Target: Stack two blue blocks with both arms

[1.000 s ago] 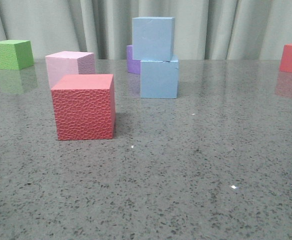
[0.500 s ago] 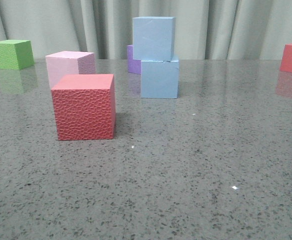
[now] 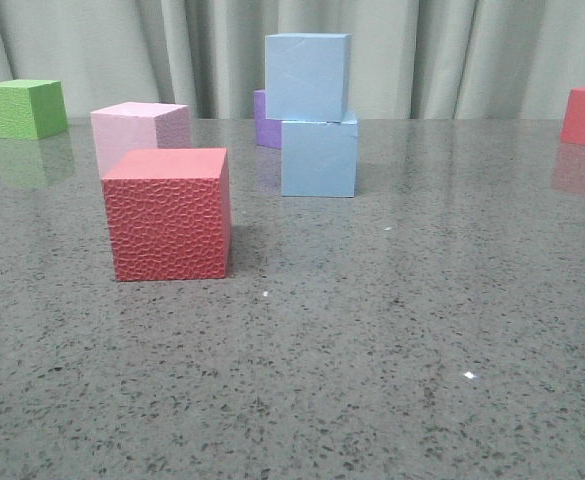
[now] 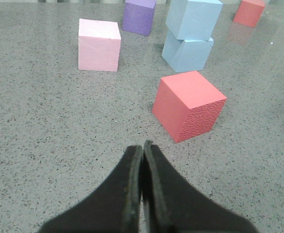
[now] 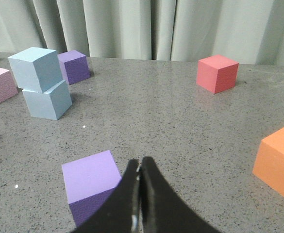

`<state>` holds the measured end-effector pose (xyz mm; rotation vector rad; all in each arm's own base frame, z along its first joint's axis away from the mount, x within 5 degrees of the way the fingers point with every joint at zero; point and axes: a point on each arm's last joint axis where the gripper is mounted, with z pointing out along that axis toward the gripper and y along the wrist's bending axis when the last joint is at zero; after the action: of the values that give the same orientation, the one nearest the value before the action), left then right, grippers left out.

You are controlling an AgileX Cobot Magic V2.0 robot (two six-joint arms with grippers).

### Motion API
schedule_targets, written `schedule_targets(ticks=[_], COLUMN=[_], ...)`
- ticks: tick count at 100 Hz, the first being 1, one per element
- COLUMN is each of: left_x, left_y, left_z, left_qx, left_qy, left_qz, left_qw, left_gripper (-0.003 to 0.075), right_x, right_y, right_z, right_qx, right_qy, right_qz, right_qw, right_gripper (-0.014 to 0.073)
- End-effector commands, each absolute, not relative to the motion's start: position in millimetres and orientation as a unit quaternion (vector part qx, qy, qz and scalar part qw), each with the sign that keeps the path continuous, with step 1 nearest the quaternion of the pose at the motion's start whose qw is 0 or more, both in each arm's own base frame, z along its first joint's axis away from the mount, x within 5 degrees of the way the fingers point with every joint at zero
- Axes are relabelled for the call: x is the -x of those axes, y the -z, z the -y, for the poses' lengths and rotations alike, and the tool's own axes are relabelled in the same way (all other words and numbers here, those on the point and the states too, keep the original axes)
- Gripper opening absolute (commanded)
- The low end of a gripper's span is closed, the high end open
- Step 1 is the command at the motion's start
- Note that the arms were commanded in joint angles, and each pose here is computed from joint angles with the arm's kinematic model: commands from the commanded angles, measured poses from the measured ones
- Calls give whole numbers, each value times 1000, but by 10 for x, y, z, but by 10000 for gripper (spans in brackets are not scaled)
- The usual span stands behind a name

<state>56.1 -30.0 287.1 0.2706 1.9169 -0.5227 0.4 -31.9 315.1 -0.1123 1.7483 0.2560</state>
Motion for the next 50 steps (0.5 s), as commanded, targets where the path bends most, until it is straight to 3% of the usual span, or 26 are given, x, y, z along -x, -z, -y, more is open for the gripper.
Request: schedule_targets(ticks=[1, 31, 50], left_x=[-573, -627, -661], left_y=[-2999, -2921, -2857], left_z=[330, 339, 277], left_qx=[-116, -107, -133], left_qy=[243, 235, 147], left_qz=[-778, -754, -703], left_qw=[568, 604, 683], left_gripper=[-19, -19, -19], right_x=[26, 26, 26], right_y=[-3275, -3275, -3275], right_z=[334, 334, 334], right_qx=[55, 55, 55], right_qy=[-114, -114, -114], right_qz=[-728, -728, -728], right_qw=[674, 674, 674], right_gripper=[-69, -69, -69])
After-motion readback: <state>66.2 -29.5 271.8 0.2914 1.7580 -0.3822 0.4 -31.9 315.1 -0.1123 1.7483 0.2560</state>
